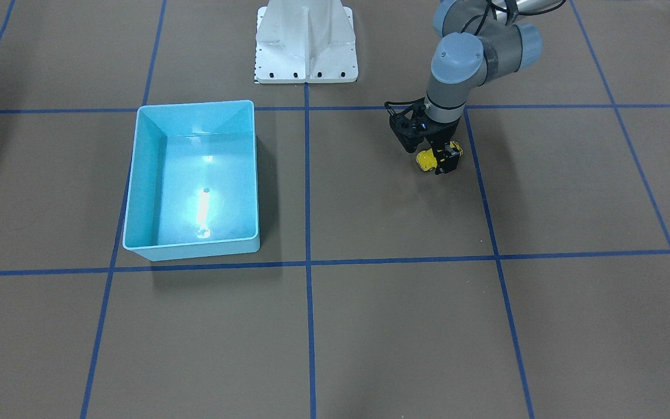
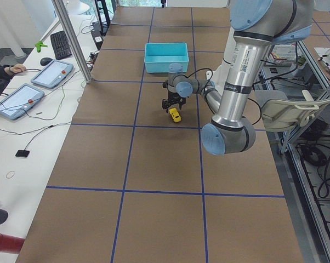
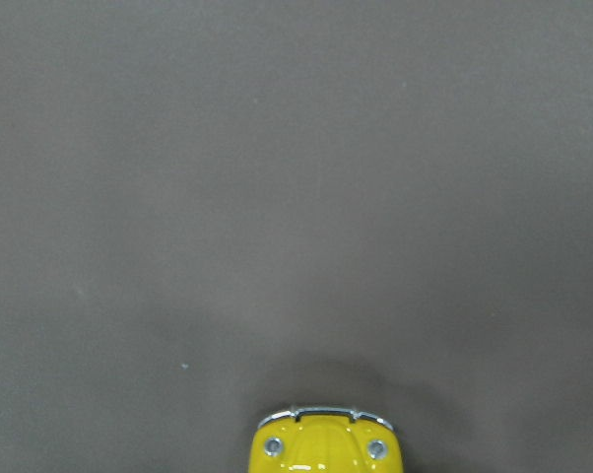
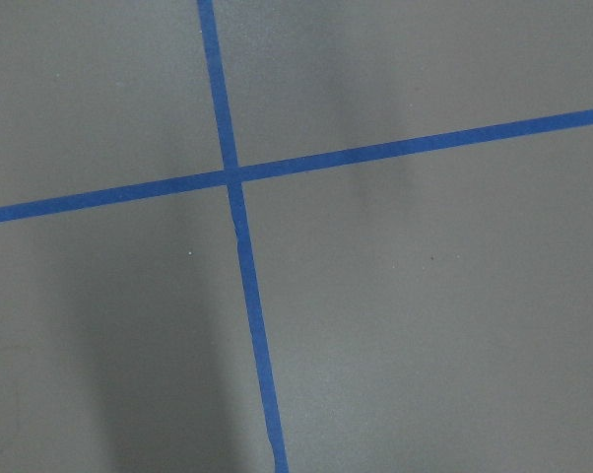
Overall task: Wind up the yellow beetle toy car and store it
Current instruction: 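Press the left gripper on the car and drag it backward to wind it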
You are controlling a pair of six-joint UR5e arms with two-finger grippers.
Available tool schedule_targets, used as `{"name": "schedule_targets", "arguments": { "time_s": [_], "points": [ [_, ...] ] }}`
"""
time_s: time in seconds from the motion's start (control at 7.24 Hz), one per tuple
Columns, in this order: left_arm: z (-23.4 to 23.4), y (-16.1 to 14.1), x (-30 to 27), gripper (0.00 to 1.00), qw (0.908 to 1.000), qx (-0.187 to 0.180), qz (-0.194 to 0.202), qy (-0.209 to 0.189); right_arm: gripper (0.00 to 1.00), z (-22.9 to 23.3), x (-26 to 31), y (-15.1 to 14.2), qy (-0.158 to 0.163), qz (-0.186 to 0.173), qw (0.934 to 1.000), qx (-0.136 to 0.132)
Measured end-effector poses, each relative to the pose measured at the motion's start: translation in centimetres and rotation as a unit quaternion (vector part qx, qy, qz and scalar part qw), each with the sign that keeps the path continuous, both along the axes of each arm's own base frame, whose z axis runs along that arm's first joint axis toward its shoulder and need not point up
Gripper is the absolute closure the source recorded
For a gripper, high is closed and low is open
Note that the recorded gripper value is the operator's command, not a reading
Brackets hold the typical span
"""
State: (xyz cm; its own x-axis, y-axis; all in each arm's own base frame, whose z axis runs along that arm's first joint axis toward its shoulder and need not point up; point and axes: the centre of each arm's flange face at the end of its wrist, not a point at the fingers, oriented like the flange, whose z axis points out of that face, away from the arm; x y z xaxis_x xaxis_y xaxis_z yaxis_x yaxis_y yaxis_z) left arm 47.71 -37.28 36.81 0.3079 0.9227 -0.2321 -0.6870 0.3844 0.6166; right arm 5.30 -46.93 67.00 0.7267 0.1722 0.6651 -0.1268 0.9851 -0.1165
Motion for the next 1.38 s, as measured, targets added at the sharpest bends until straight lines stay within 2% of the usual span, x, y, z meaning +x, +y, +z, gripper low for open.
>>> {"name": "schedule_targets", "arguments": {
  "time_s": [0.55,0.97,1.38],
  "points": [
    [0.65,-0.17,0.25,0.02,1.0,-0.002,0.0,-0.005,0.0,0.1,0.0,0.02,0.0,0.0,1.0,-0.001],
    [0.71,-0.34,0.13,0.41,1.0,-0.003,-0.001,-0.004,0.0,0.25,0.0,0.1,0.0,0.0,1.0,-0.003],
    [0.54,-0.67,-0.2,0.75,1.0,-0.002,-0.004,0.002,0.0,0.31,0.0,0.1,0.0,0.0,1.0,-0.003]
  ]
}}
